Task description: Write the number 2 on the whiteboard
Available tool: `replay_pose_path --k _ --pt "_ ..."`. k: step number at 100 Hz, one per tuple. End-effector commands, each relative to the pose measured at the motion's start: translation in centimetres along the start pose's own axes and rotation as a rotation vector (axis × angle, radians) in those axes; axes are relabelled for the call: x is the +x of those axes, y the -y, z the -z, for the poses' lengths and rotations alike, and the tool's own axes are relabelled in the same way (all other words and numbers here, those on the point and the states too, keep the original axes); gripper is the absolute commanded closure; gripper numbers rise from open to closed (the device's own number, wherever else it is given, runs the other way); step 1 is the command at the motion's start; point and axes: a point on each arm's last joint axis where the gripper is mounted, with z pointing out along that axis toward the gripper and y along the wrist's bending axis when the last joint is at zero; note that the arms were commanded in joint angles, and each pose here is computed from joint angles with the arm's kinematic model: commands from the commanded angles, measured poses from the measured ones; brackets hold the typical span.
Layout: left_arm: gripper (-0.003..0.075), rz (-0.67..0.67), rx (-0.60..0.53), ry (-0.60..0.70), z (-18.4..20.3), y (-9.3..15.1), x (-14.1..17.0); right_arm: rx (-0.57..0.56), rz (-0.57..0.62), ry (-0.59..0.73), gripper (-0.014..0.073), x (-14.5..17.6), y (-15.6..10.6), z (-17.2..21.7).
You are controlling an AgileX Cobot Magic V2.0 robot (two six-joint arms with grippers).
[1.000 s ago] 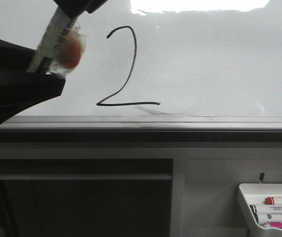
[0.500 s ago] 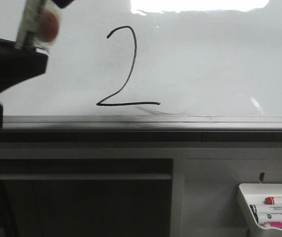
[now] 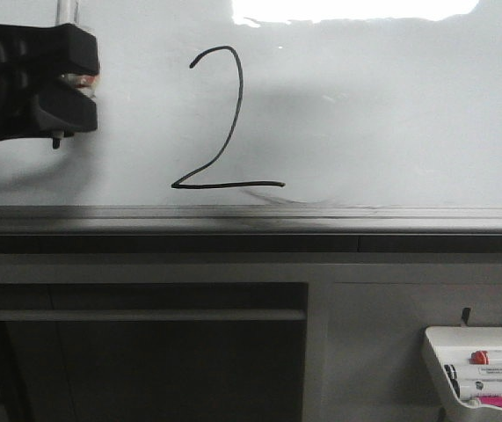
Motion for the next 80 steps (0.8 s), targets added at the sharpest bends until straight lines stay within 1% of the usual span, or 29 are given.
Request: replay_pose_path --k 1,7,20,42,49,54,59,64,66,67,68,71,77,80 --pt "0.0739 0.035 0.005 0.015 -0.50 0.43 -1.45 0.038 -0.005 0.111 0.0029 -1.61 0.66 1.97" --pt "0.0739 0.037 0.002 0.004 -0.84 0.46 -1.39 0.037 -0.005 0.109 0.0029 -1.59 0.66 1.97" --pt "0.0739 0.087 -0.012 0.009 -1.29 0.38 -1.42 0.033 -0.006 0.094 0.0029 -1.45 0.62 1.96" --pt "0.0738 0.087 -0.012 0.009 -1.28 0.38 -1.43 0.025 -0.006 0.067 0.0029 -1.21 0.55 1.93" --pt "0.0725 0.085 -0.011 0.009 -1.28 0.38 -1.43 0.023 -0.007 0.064 0.0029 -1.18 0.53 1.93" --pt "0.0686 0.081 -0.010 0.009 -1.28 0.39 -1.43 0.022 -0.011 0.063 0.0029 -1.18 0.52 1.93" --pt "0.0619 0.078 -0.010 0.014 -1.28 0.39 -1.48 0.022 -0.011 0.063 0.0029 -1.18 0.52 1.93" --pt "0.0518 0.077 -0.010 0.017 -1.28 0.40 -1.50 0.022 -0.011 0.063 0.0029 -1.18 0.52 1.93" --pt "0.0491 0.077 -0.010 0.019 -1.28 0.39 -1.52 0.022 -0.011 0.063 0.0029 -1.18 0.52 1.93" --pt "0.0450 0.071 -0.010 0.022 -1.28 0.39 -1.54 0.022 -0.011 0.063 0.0029 -1.18 0.52 1.93" --pt "0.0450 0.077 -0.010 0.022 -1.28 0.39 -1.55 0.022 -0.011 0.063 0.0029 -1.18 0.52 1.93" --pt "0.0389 0.077 -0.010 0.024 -1.28 0.39 -1.57 0.022 -0.011 0.063 0.0029 -1.18 0.52 1.93" --pt "0.0311 0.077 -0.010 0.026 -1.28 0.39 -1.59 0.022 -0.011 0.063 0.0029 -1.18 0.52 1.93" --pt "0.0297 0.077 -0.010 0.026 -1.28 0.39 -1.59 0.021 -0.012 0.064 0.0029 -1.18 0.51 1.93"
